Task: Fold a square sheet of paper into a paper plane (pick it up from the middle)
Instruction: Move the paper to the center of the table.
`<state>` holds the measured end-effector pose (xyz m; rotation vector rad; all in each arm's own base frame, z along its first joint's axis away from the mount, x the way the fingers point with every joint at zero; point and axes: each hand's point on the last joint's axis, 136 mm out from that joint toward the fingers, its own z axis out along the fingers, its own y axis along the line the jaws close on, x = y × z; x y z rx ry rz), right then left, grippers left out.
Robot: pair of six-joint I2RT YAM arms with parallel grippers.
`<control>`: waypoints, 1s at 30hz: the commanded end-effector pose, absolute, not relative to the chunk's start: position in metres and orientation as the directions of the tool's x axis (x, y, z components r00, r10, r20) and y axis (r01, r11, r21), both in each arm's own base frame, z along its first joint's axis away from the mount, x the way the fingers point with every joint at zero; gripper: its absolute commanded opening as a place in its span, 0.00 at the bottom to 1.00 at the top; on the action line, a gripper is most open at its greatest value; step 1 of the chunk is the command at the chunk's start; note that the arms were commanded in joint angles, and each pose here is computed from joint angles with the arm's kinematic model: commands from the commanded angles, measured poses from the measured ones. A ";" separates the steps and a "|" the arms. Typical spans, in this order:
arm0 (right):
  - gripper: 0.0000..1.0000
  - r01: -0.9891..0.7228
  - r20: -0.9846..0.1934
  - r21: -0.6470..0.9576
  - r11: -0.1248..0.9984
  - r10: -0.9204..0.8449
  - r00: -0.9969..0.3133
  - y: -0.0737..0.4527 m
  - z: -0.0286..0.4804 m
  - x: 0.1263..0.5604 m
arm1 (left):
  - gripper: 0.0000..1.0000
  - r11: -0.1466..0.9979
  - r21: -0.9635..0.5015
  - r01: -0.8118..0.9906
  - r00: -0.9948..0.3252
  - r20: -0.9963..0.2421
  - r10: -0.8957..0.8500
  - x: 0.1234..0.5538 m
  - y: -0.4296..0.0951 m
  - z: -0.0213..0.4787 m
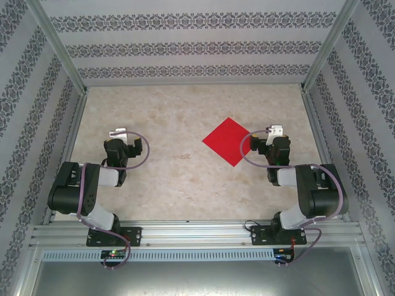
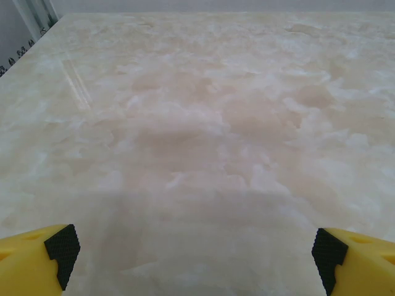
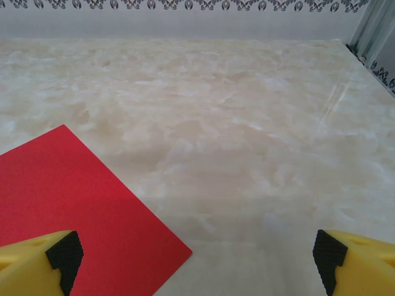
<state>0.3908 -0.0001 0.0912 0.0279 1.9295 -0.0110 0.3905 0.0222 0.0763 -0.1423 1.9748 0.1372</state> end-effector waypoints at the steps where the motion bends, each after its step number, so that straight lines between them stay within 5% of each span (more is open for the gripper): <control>1: 0.98 0.017 -0.949 0.018 1.000 0.023 -0.314 0.001 0.105 0.397 | 1.00 0.987 0.039 -0.157 -0.376 -0.926 -0.024 0.395 0.023 0.085; 30: 0.98 -0.030 -0.957 0.001 1.000 -0.008 -0.290 0.011 0.108 0.393 | 1.00 0.992 0.026 -0.126 -0.358 -0.933 -0.021 0.393 0.019 0.088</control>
